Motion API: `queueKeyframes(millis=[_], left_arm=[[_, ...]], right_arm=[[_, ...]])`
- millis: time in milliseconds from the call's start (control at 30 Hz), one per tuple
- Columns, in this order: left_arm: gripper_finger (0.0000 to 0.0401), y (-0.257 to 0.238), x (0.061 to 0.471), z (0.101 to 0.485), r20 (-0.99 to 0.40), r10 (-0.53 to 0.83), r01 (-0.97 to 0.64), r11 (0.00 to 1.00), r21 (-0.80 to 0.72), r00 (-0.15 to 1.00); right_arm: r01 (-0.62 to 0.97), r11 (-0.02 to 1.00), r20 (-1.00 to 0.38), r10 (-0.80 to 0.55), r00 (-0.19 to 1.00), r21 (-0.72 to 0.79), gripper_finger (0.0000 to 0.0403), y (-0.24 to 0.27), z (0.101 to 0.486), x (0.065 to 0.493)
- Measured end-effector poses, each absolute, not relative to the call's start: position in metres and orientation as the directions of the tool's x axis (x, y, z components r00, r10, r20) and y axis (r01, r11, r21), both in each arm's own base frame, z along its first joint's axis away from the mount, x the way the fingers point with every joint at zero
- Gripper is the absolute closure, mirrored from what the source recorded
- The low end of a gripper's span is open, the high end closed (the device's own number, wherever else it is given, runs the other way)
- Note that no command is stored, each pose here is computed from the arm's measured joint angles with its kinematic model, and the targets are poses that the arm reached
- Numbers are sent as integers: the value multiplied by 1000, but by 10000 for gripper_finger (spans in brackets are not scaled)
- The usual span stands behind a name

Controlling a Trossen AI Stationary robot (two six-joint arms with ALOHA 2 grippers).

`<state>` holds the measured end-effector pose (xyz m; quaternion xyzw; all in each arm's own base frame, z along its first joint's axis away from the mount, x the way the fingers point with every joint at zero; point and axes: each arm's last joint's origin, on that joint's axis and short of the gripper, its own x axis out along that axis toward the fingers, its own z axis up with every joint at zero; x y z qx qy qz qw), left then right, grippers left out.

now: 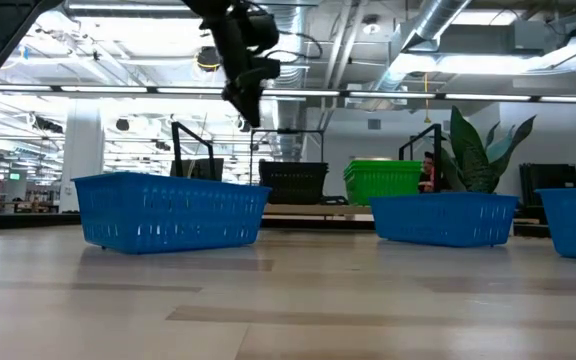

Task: Stack baskets on shelf by color
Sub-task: Stack the black bin on top of the other black bin on the shelf

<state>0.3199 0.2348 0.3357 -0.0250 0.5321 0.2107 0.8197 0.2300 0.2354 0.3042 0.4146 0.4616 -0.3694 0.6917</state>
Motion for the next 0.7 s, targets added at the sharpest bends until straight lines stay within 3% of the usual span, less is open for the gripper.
queueKeyframes(millis=[167, 467, 700], left_arm=[[384, 231, 316, 304, -936, 251, -345, 926, 156, 249], [399, 221, 319, 242, -961, 158, -315, 946, 81, 227], [401, 214, 326, 222, -946, 148, -324, 945, 50, 287]], right_arm=[[888, 401, -945, -129, 300, 227, 158, 235, 304, 230], [884, 411, -945, -131, 298, 222, 158, 235, 304, 230], [882, 418, -945, -131, 298, 220, 158, 235, 304, 230]])
